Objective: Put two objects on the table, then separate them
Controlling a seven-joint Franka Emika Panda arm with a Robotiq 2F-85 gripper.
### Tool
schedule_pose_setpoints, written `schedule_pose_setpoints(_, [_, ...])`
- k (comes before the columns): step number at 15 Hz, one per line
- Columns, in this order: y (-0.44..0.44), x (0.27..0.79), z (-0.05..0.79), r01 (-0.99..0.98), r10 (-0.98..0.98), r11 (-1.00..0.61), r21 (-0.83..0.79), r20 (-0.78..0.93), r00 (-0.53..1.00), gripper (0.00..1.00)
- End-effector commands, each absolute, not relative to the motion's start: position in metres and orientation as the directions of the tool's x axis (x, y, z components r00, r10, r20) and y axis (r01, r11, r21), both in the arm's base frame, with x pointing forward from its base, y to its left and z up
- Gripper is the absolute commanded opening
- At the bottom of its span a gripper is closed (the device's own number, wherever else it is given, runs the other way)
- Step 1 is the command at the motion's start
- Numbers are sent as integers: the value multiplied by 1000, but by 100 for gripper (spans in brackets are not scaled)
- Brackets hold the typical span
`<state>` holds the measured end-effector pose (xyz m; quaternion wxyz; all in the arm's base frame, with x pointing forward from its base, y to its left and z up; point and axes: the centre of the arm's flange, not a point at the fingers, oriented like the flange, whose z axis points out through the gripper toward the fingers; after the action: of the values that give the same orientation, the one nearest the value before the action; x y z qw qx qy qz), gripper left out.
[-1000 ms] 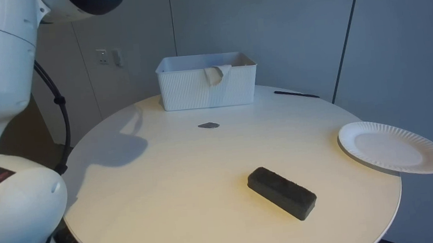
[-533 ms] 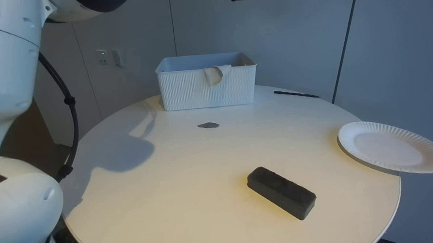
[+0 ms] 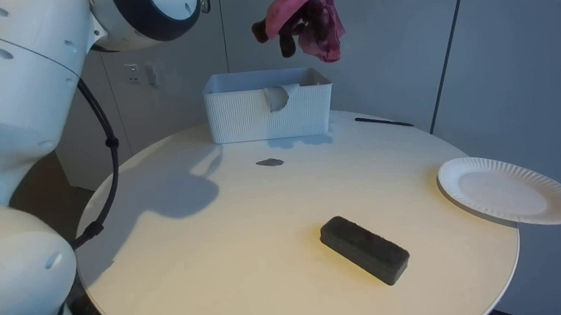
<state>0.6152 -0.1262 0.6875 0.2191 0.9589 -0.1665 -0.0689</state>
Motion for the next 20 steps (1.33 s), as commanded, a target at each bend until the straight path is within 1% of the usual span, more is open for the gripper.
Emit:
schedule_pose_setpoints(1, [-133, 564, 621, -436, -526, -792, 427, -117, 842, 45])
schedule_pose_setpoints(2, [-135, 615, 664, -359, -452, -820, 446, -119, 884, 24])
schedule_pose_setpoints(4, [-141, 616, 649, -396, -504, -799, 452, -145, 852, 40])
schedule_pose_setpoints(5, [-142, 617, 647, -401, -511, -796, 454, -146, 847, 44])
schedule_pose_setpoints(12, [-141, 614, 652, -413, -519, -790, 452, -137, 843, 45])
schedule_pose_setpoints(13, [-141, 614, 652, -414, -520, -790, 452, -137, 843, 70])
schedule_pose_setpoints(14, [-145, 610, 641, -392, -494, -807, 443, -142, 858, 72])
schedule_pose_setpoints(15, [-154, 607, 628, -364, -464, -811, 457, -126, 877, 78])
schedule_pose_setpoints(16, [-163, 607, 615, -343, -442, -822, 454, -131, 887, 86])
schedule_pose_setpoints(18, [-183, 604, 586, -313, -404, -862, 400, -167, 899, 99])
schedule_pose_setpoints(19, [-194, 599, 570, -295, -381, -884, 363, -191, 905, 100])
schedule_pose_setpoints(20, [-206, 597, 555, -303, -385, -883, 360, -181, 905, 100])
